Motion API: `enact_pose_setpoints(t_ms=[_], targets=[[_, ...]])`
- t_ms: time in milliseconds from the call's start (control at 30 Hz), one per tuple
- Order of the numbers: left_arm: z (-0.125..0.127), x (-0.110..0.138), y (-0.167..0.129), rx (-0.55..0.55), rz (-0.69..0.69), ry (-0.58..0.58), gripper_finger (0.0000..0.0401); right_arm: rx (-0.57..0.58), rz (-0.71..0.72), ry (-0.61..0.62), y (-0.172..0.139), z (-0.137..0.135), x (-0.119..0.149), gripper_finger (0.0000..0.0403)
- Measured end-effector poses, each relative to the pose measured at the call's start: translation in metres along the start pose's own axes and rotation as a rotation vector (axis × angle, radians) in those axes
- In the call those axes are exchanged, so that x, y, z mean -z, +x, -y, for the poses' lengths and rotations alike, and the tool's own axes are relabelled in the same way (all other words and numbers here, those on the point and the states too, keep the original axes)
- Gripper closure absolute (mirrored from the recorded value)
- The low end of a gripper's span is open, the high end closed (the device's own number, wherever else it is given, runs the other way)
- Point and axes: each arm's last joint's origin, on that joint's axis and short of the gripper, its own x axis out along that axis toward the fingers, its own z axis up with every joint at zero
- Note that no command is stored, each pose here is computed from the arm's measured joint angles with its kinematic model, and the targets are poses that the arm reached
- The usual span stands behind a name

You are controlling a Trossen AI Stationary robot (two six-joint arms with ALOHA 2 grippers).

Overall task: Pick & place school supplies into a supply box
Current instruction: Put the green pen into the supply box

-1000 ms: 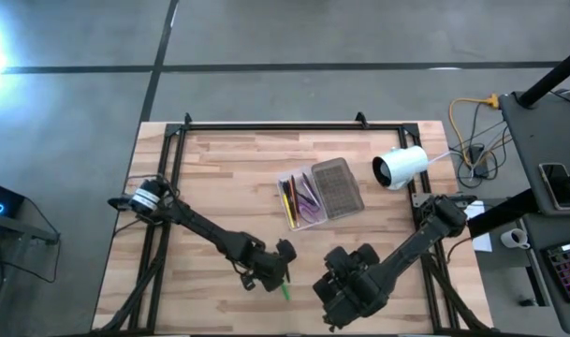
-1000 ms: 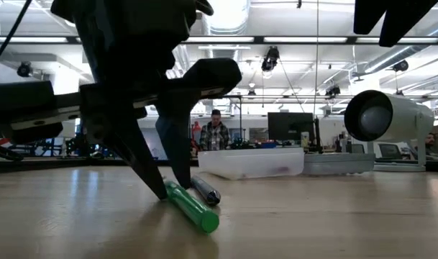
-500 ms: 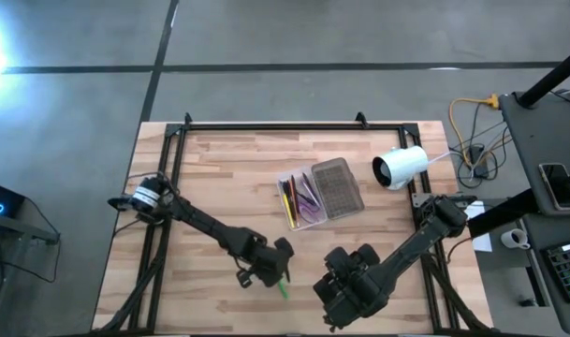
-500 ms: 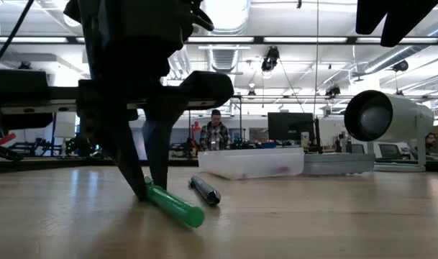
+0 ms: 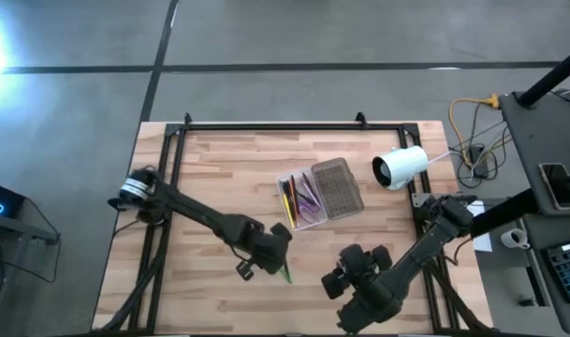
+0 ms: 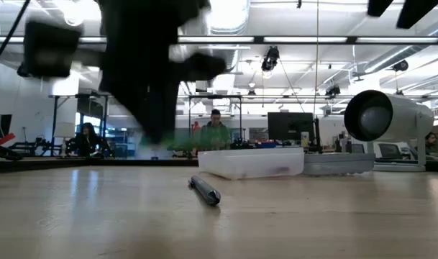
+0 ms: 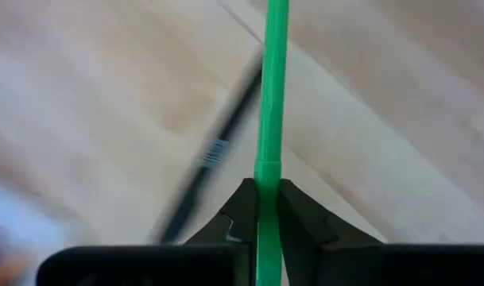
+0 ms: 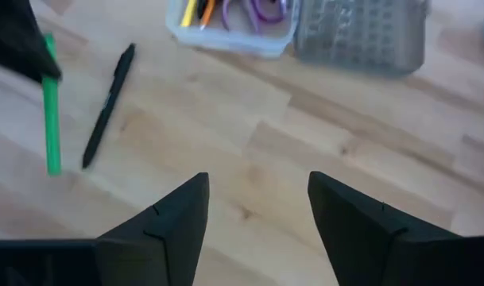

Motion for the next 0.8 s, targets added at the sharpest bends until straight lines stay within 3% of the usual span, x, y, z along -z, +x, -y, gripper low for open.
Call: enact_pose_setpoints(t_ms=[167,400,533,633,800], targets=[[-0.025,0.009,-0.029,-0.167,-0.008,0.084,0.0391,-0.019,0.015,0.032,-0.004,0.004,0.001,0.0211],[-0.09,0.047,-0.033,-0.411,-0.21,0.32,0.0391,-0.043,0.062,0.086,-0.005,0.004,-0.002,0.0228],[-0.124,0.066,-0.039,-0.498,-0.241,0.382,0.0391,-0.049,0.074,0.106,-0.005,0.003,-0.002,0.0234],[-0.139,0.083,-0.033,-0.483,-0.306,0.462,0.0391,-0.051,0.075,0.106,-0.005,0.003,-0.002,0.0237],[-0.143,0.094,-0.007,-0.408,-0.352,0.519,0.0376,-0.052,0.073,0.094,-0.005,0.003,-0.002,0.0239]])
